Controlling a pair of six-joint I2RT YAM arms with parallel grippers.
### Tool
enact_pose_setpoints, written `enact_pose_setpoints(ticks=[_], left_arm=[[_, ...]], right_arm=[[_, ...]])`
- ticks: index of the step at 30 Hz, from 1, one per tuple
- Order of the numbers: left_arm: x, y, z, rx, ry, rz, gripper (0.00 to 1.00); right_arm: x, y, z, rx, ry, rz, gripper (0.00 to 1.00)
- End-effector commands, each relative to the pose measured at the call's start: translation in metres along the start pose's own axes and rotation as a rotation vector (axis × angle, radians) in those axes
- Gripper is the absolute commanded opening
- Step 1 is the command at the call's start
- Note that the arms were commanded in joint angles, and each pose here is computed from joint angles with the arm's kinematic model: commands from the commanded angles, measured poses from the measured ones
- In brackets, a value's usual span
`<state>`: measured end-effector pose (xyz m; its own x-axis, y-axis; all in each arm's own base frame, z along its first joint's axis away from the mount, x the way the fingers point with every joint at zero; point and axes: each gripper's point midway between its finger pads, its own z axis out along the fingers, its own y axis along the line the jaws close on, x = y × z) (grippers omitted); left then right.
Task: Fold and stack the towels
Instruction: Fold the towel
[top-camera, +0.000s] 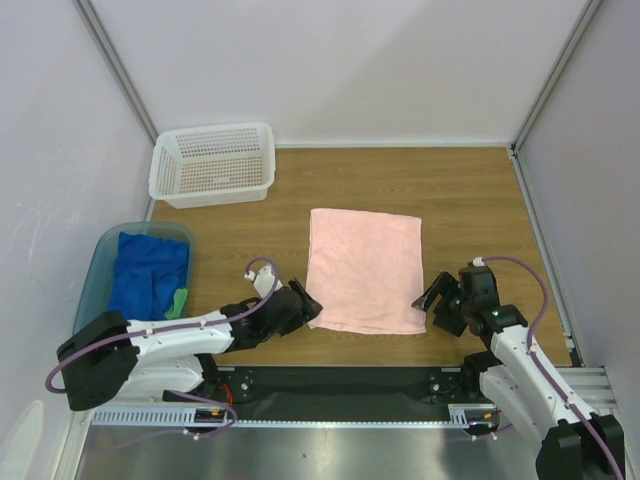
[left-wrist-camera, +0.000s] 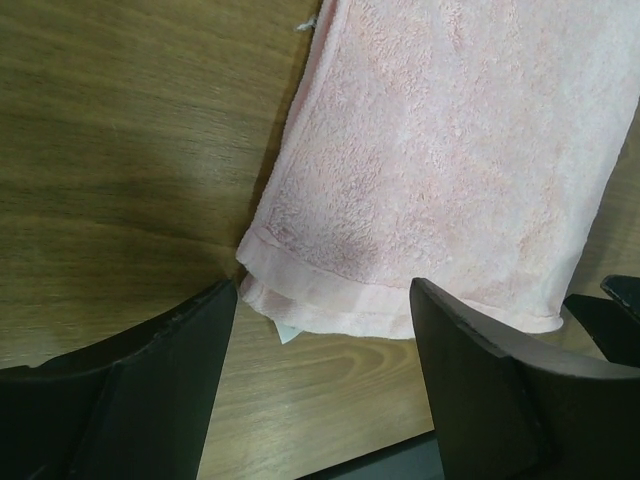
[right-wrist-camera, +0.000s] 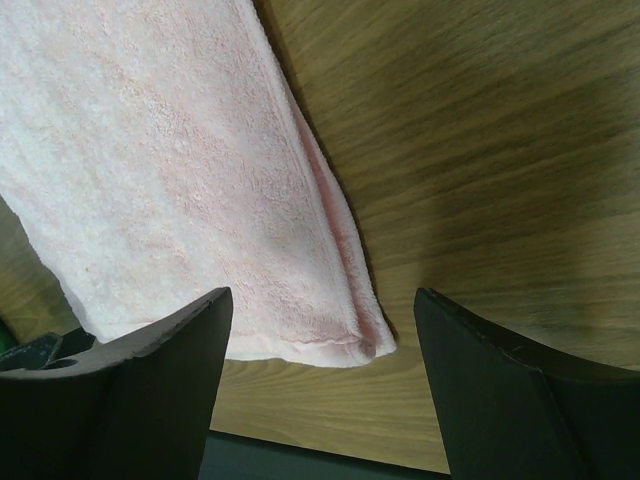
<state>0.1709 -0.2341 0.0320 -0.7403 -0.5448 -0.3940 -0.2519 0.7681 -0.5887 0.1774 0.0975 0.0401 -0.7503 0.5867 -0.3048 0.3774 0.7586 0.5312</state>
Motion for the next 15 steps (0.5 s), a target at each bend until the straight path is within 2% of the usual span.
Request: enact_pose_setpoints(ticks=[1, 4, 11, 15], left_arm=[[0.016, 0.045, -0.004, -0.132, 0.065, 0.139, 0.79], [0.021, 0.055, -0.003, -0.14, 0.064, 0.099, 0.8], [0.019, 0.069, 0.001, -0.163, 0.018, -0.022, 0.67], [0.015, 0.068, 0.005, -0.16, -0.011, -0.042, 0.62]], right_arm=[[-0.008, 0.006, 0.002, -0.015, -0.03, 0.004, 0.79], [-0.008, 0.005, 0.002, -0.009, -0.028, 0.005, 0.79], [-0.008, 0.004, 0.001, -0.002, -0.026, -0.003, 0.79], [-0.008, 0.004, 0.0, -0.001, -0.025, -0.006, 0.76]])
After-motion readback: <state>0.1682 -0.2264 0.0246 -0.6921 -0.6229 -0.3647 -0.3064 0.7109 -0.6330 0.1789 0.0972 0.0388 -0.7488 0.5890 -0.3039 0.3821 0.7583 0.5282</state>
